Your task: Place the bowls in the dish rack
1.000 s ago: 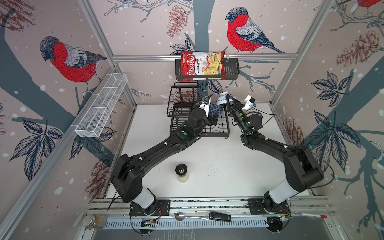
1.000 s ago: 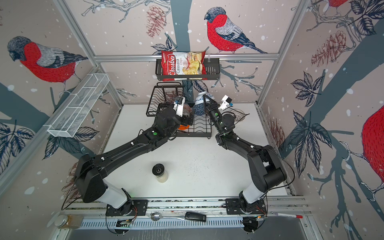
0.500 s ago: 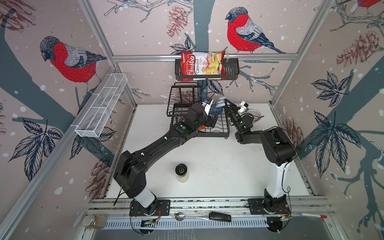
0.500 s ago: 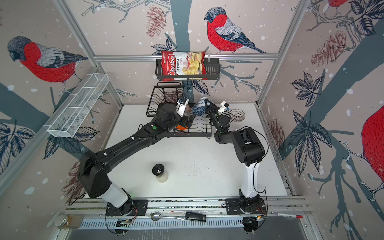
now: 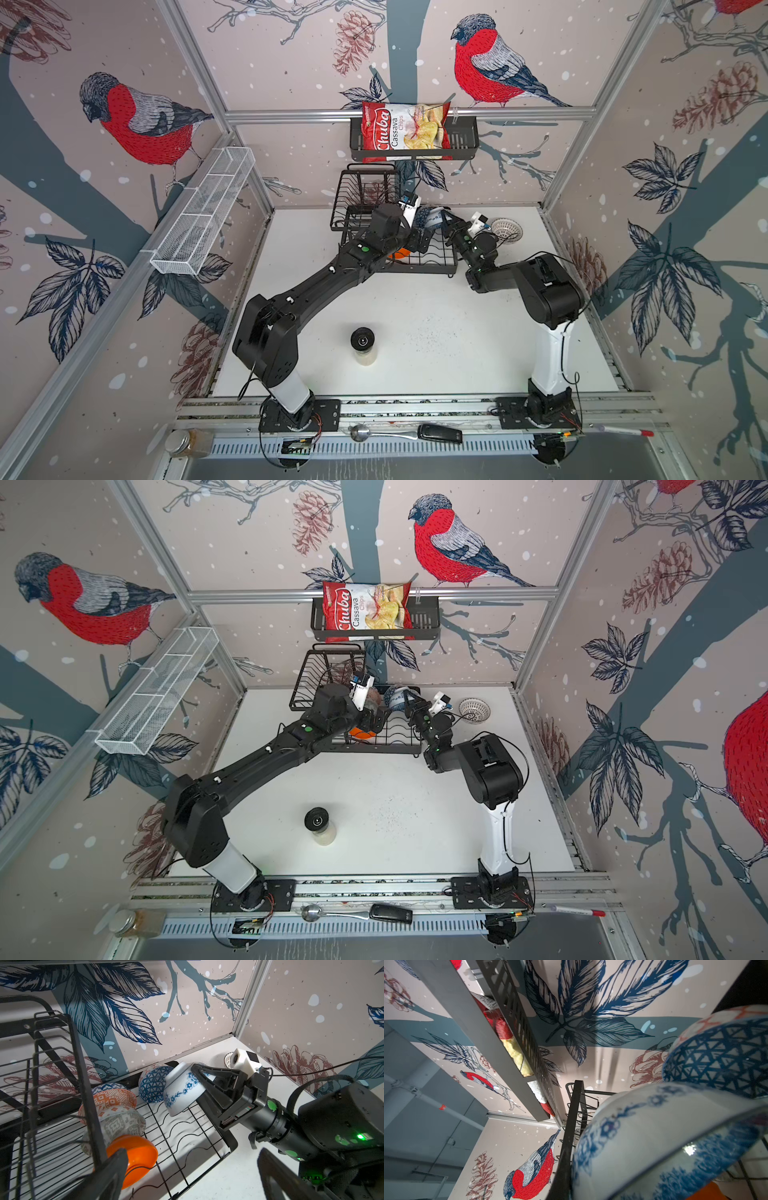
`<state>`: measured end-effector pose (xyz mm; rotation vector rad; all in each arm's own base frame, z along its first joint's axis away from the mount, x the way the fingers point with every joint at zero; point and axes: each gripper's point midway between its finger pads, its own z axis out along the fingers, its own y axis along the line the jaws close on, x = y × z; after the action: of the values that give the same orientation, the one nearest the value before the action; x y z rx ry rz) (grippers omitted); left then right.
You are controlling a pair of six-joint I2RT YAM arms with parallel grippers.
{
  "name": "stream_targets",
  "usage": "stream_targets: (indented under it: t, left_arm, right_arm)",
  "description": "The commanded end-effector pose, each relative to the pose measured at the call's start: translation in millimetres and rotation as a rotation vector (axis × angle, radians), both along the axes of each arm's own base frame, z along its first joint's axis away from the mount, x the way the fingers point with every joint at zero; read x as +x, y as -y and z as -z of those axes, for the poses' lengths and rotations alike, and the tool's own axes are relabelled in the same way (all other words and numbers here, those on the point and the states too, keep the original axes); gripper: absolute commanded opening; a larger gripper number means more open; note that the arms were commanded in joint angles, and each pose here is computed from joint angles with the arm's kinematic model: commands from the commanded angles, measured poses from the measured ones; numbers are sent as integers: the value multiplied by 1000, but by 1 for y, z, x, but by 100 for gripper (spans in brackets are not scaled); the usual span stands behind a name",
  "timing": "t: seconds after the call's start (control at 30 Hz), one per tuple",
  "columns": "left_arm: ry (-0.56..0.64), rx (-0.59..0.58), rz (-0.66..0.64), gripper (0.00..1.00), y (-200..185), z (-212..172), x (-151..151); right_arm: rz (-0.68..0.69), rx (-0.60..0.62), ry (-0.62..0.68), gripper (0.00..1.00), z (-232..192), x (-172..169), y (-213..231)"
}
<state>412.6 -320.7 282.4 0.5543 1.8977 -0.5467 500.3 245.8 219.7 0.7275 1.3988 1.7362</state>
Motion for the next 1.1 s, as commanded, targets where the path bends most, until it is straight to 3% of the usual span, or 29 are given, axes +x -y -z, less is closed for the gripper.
stream_targets:
  t: [0.0, 0.53, 1.07]
  left_arm:
    - [-22, -16, 21, 98, 2, -1, -6]
    - [-46, -21, 68, 98, 11, 3, -11]
    - [59, 7, 47, 98, 2, -20, -21]
  right_arm:
    - [4, 2, 34, 0, -9, -2, -3]
    - [35, -45, -87, 0, 20, 11, -10]
    - [86, -24, -183, 0, 37, 24, -21]
